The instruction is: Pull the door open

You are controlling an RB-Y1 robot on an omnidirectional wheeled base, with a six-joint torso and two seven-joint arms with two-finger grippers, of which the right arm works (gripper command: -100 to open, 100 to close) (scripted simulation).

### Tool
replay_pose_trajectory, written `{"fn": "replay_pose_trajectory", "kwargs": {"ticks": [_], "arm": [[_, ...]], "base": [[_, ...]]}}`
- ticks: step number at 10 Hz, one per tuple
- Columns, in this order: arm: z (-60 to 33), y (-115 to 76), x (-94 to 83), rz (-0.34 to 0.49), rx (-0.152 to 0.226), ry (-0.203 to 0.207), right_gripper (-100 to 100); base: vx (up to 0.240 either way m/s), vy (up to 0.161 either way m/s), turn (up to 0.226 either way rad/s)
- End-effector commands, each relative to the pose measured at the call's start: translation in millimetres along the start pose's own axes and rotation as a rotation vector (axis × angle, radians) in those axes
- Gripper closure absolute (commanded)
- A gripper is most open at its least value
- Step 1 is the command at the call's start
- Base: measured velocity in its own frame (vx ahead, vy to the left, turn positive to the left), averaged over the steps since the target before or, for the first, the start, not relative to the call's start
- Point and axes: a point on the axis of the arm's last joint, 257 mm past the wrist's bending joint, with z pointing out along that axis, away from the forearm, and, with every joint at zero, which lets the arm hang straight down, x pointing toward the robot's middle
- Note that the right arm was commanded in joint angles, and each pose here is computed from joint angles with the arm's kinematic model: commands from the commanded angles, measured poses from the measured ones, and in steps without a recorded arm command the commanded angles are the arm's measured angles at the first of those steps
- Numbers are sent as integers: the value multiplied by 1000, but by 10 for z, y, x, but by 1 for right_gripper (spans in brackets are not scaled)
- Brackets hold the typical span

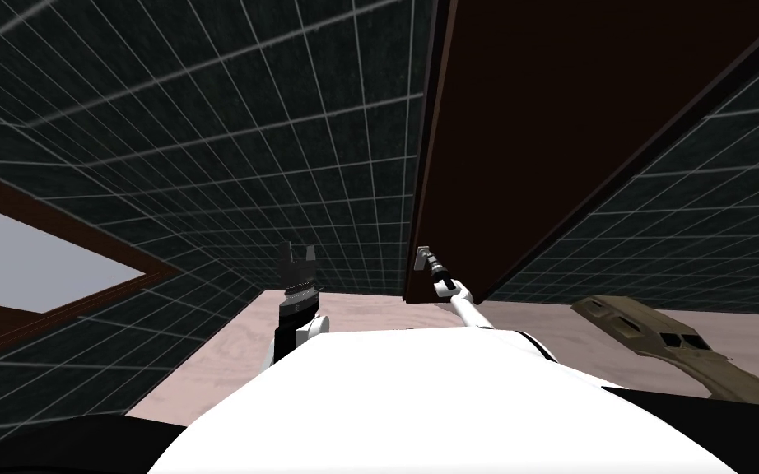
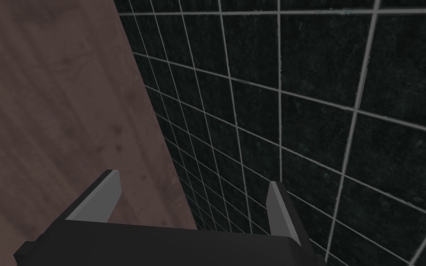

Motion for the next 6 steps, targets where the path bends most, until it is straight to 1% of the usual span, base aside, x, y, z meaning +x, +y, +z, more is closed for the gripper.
{"fn": "replay_pose_trajectory", "kwargs": {"ticks": [1, 2, 3, 4, 5, 6], "arm": [[6, 41, 89, 50, -5, 8, 100], [12, 37, 73, 110, -3, 0, 100], [12, 37, 73, 113, -3, 0, 100], [17, 33, 55, 175, -1, -7, 100], [17, 33, 55, 178, -1, -7, 100], [23, 28, 38, 241, 1, -15, 100]], "base": [[-44, -26, 21], [-51, -20, 59], [-40, -20, 54], [-47, -36, 102], [-38, -40, 58], [-43, -33, 81]]}}
